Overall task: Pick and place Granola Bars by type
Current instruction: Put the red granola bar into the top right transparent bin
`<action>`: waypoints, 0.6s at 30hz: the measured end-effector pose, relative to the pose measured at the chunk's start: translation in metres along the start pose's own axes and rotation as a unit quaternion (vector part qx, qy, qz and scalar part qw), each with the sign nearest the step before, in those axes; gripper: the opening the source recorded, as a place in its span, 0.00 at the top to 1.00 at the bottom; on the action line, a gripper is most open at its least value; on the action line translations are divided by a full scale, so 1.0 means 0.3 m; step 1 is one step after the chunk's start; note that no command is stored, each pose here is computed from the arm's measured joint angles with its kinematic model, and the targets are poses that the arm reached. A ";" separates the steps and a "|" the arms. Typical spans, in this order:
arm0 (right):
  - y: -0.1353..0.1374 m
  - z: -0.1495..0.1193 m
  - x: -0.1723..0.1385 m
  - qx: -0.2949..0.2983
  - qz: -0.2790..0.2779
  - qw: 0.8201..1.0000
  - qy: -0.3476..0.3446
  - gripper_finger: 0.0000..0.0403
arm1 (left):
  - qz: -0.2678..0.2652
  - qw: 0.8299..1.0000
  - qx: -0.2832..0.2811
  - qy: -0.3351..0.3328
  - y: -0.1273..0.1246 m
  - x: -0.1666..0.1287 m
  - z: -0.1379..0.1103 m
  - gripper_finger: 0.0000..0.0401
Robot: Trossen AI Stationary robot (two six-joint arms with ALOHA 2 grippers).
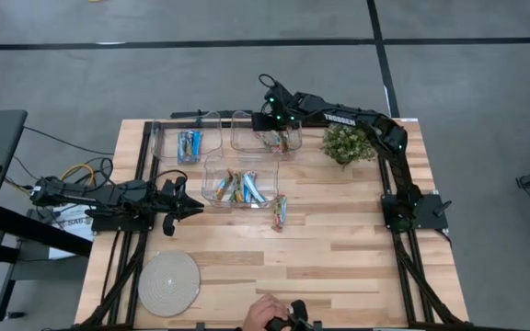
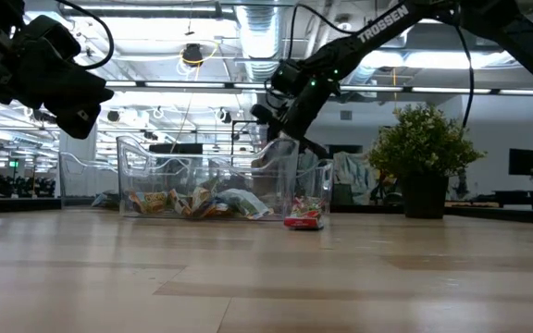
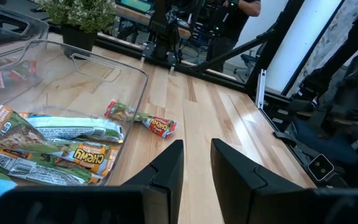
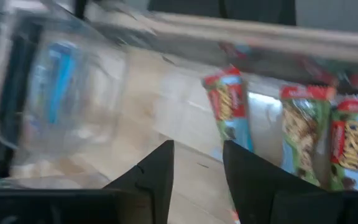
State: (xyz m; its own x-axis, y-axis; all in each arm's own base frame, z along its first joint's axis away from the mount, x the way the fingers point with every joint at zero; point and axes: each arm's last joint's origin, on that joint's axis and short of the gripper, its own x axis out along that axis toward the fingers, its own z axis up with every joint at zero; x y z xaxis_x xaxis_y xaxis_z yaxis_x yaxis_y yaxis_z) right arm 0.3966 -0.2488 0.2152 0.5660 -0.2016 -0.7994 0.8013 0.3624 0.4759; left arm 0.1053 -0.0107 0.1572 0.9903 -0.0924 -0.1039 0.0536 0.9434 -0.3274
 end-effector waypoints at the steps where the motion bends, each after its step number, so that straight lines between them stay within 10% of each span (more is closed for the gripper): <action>1: 0.006 0.005 -0.010 -0.001 0.006 1.000 -0.007 0.67 | 0.000 1.000 0.000 0.000 0.000 0.000 0.000 0.82; 18: 0.181 -0.043 -0.283 -0.213 0.089 0.971 -0.068 0.67 | 0.000 1.000 0.000 0.000 0.000 0.000 0.000 0.82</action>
State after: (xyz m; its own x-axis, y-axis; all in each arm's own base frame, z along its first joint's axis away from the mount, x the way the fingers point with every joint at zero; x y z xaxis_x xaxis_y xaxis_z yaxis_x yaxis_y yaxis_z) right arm 0.3896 -0.2004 0.3041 0.7309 -0.2092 -0.6497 0.5526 0.7400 0.3834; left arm 0.1053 -0.0107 0.1571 0.9902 -0.0925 -0.1044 0.0536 0.9433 -0.3275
